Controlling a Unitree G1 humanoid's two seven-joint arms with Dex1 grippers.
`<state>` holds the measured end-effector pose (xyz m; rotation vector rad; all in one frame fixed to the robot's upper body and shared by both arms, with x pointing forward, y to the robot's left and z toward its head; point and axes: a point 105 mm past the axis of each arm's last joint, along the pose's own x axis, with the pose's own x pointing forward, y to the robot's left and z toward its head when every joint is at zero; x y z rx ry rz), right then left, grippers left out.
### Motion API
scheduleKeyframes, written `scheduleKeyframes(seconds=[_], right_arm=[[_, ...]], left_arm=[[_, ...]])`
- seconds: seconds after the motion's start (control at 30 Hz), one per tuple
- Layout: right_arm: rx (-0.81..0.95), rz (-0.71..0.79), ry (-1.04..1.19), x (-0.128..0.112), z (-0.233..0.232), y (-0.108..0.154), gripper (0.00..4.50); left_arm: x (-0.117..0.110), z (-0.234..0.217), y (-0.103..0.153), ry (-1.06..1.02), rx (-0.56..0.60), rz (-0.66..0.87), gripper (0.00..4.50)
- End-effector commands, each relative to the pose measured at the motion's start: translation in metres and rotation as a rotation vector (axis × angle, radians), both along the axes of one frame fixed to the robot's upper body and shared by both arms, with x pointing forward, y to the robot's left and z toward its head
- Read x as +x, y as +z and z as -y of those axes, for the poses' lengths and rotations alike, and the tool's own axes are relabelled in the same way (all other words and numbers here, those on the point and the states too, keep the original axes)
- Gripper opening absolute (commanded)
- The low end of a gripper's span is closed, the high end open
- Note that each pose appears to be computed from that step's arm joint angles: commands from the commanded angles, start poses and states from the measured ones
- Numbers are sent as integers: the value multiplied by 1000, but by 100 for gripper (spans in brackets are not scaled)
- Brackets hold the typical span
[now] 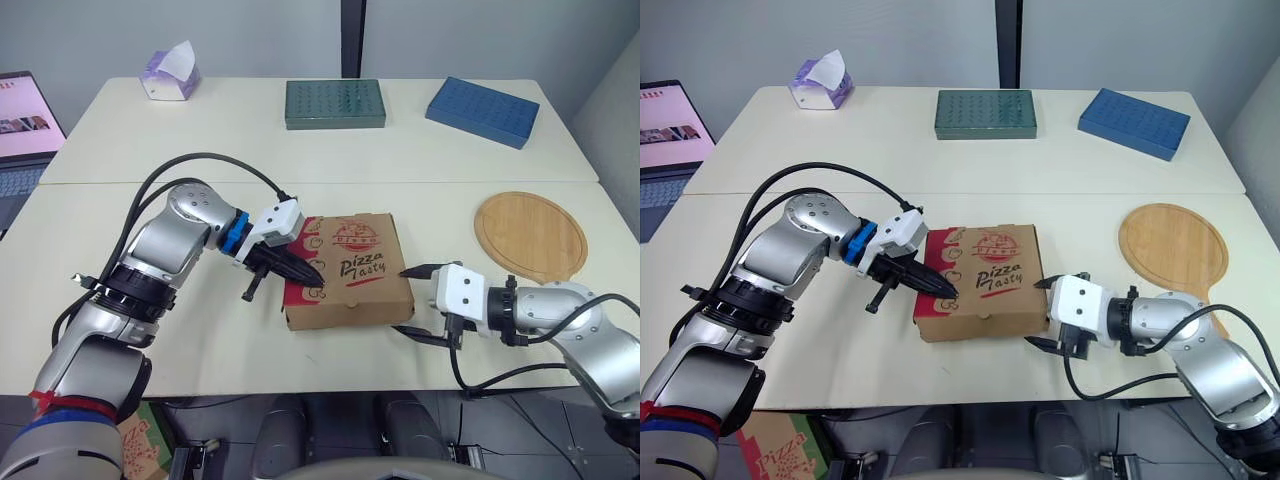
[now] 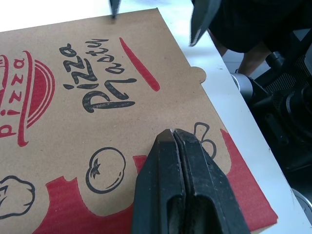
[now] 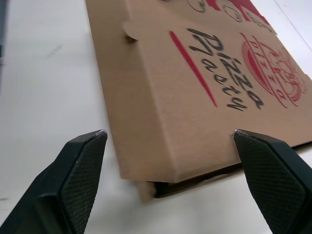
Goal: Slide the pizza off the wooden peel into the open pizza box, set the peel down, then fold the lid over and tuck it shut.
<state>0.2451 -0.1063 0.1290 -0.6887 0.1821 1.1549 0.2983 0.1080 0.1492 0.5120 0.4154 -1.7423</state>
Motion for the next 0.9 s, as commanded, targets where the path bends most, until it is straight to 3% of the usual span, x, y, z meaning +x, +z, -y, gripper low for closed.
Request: scheduleKeyframes(seconds=[0.03,0.33,0.53,0.9], right_arm=[[24,75,5,5,-3,14,444],[59,102,-8,10,-6,24,444],[34,0,85,-13,-9,20,444],[29,114,17,8,-12,22,444]], left_arm=[[0,-1,8,-2,-12,16,0],[-1,0,12,-2,-22,14,0],[1,0,21,-5,-27,33,0],[5,-2,27,-5,-19,65,0]])
